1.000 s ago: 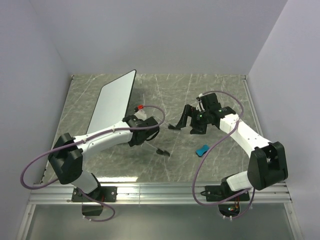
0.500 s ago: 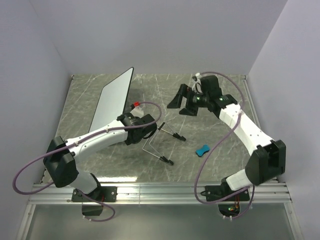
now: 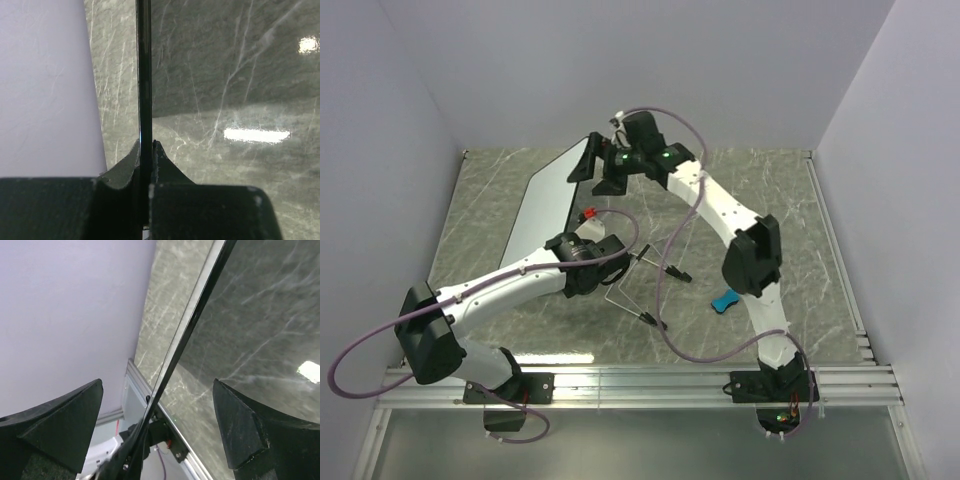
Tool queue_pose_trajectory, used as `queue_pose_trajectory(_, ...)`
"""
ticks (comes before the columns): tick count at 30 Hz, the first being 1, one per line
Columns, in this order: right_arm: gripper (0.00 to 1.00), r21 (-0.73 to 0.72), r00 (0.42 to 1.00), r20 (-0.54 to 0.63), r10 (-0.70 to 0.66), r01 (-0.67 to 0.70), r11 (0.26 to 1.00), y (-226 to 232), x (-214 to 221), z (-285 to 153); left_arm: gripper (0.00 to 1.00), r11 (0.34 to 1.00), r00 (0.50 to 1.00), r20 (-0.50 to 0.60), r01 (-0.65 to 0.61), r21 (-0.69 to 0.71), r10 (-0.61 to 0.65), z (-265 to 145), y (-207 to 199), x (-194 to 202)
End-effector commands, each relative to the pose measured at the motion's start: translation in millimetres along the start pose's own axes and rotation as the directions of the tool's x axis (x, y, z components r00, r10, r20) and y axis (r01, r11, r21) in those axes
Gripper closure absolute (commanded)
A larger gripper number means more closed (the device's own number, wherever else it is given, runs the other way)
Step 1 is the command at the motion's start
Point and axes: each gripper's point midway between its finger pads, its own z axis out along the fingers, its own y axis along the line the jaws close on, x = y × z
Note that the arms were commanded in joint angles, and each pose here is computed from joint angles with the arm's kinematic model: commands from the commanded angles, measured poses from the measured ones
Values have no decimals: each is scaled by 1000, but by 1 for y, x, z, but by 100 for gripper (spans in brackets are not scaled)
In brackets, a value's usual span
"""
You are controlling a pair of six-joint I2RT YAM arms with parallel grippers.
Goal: Erase the whiteboard
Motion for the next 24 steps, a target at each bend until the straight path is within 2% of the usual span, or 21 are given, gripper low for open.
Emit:
queue_pose_trajectory(1, 3, -32, 999, -33, 40, -41, 999, 18, 6, 11, 100, 952, 958, 60, 268, 150, -279, -14, -29, -27)
queue_pose_trajectory(4, 3, -14, 995, -73, 65, -66, 998, 5, 21, 34, 100, 945, 953, 90, 269, 185, -289, -26, -30, -35)
queue_pose_trajectory(7, 13, 6, 991, -103, 84, -83, 996, -8, 34, 51, 100, 940, 947, 120, 267, 212, -297, -36, -31, -44)
queue_pose_trajectory(8, 31, 14, 989, -114, 94, -93, 996, -15, 37, 57, 100, 933, 941, 132, 276, 230, -311, -41, -31, -47)
queue_pose_trajectory(9, 44, 12, 988, -120, 101, -101, 995, -16, 39, 60, 100, 928, 938, 140, 275, 252, -316, -46, -31, -50)
queue_pose_trajectory(10, 66, 9, 987, -124, 106, -106, 994, -19, 40, 63, 100, 918, 930, 149, 289, 272, -336, -50, -30, -53)
queue_pose_trajectory(12, 86, 4, 987, -124, 99, -99, 995, -19, 40, 64, 100, 904, 921, 148, 306, 299, -360, -55, -29, -55)
queue_pose_trajectory(14, 100, 1, 989, -120, 81, -82, 997, -18, 39, 62, 100, 887, 909, 149, 326, 328, -389, -60, -26, -57)
queue_pose_trajectory(16, 100, 5, 990, -119, 77, -77, 997, -21, 38, 60, 96, 877, 903, 146, 337, 344, -404, -63, -25, -58)
queue_pose_trajectory(17, 100, -10, 992, -114, 60, -62, 998, -16, 35, 54, 84, 870, 898, 143, 349, 348, -417, -65, -24, -60)
queue_pose_trajectory(18, 100, -4, 991, -115, 64, -65, 998, -20, 36, 51, 47, 872, 897, 141, 355, 338, -420, -65, -20, -58)
queue_pose_trajectory(20, 100, -36, 997, -63, 39, -41, 999, -11, 19, 31, 19, 843, 870, 145, 397, 362, -472, -72, -11, -66)
queue_pose_trajectory(21, 100, -46, 998, -46, 39, -41, 998, -9, 13, 24, 1, 824, 854, 144, 418, 383, -500, -75, -6, -71)
queue_pose_trajectory(22, 100, -72, 999, -14, 34, -34, 997, -5, 7, 10, 1, 757, 823, 118, 442, 482, -556, -89, -4, -81)
queue_pose_trajectory(24, 100, -75, 995, 23, 96, -94, 993, -26, -7, -10, 1, 677, 773, 97, 479, 558, -627, -85, 14, -98)
